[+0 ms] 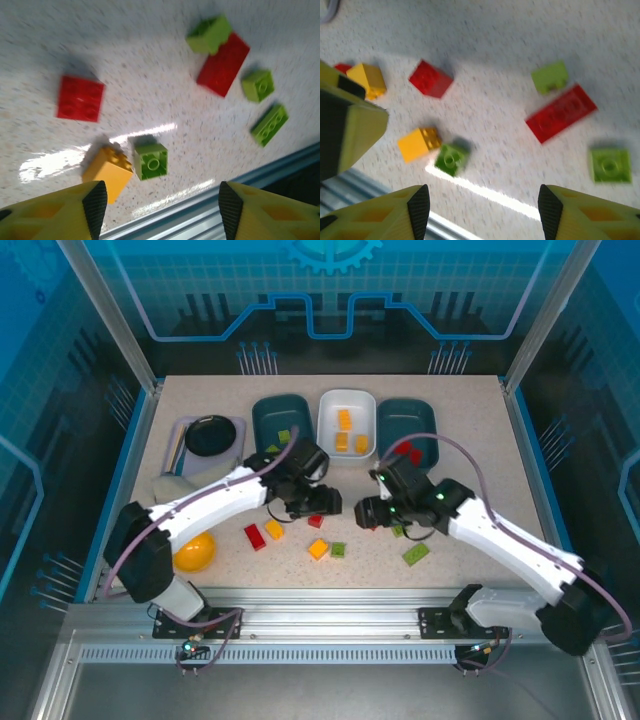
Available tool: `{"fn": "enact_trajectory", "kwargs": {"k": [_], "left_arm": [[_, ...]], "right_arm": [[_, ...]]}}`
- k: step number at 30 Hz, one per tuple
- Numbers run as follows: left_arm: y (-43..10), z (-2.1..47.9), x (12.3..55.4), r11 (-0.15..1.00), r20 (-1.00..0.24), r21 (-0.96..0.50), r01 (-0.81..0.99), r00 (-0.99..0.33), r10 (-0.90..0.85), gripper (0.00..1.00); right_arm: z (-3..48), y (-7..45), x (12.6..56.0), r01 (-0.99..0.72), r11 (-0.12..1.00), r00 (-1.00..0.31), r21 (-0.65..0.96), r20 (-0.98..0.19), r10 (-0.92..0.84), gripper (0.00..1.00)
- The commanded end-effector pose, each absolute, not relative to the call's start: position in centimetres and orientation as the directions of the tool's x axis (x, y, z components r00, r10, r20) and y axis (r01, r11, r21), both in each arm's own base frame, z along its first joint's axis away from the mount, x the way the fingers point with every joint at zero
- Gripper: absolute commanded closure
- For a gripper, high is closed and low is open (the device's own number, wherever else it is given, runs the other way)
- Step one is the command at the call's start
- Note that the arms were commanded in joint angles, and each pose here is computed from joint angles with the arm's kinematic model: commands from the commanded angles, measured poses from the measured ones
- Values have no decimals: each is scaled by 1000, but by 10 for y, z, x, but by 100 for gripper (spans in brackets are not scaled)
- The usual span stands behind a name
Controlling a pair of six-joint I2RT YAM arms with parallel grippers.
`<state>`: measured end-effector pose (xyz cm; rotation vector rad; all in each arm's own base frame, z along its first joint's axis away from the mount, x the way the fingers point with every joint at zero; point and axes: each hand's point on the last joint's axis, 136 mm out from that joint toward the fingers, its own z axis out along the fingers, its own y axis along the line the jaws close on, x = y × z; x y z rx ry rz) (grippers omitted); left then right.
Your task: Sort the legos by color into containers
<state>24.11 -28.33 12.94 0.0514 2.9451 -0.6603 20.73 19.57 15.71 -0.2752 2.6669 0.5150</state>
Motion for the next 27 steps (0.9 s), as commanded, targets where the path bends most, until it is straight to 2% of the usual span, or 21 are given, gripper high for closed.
{"fn": "enact_trajectory", "kwargs": {"k": [1,4,10,16,27], "left_arm": [[-300,118,226,913,-84,-387,127,-991,102,37],[-307,95,220,935,-32,-324,143,-990,140,35],[-327,71,218,943,8,-263,203,-977,212,34],[-321,50,216,968,69,-168,184,-978,198,34],[-314,33,206,977,113,-111,181,-975,193,33]], "right_arm": [[163,177,174,-209,907,-920,366,-388,-56,37],[165,158,156,-183,909,-920,374,-390,-25,32],[168,140,135,-150,906,-924,396,-383,14,31],[170,137,132,-146,901,-920,408,-390,28,31],[169,147,135,-176,891,-923,419,-385,-1,31]]}}
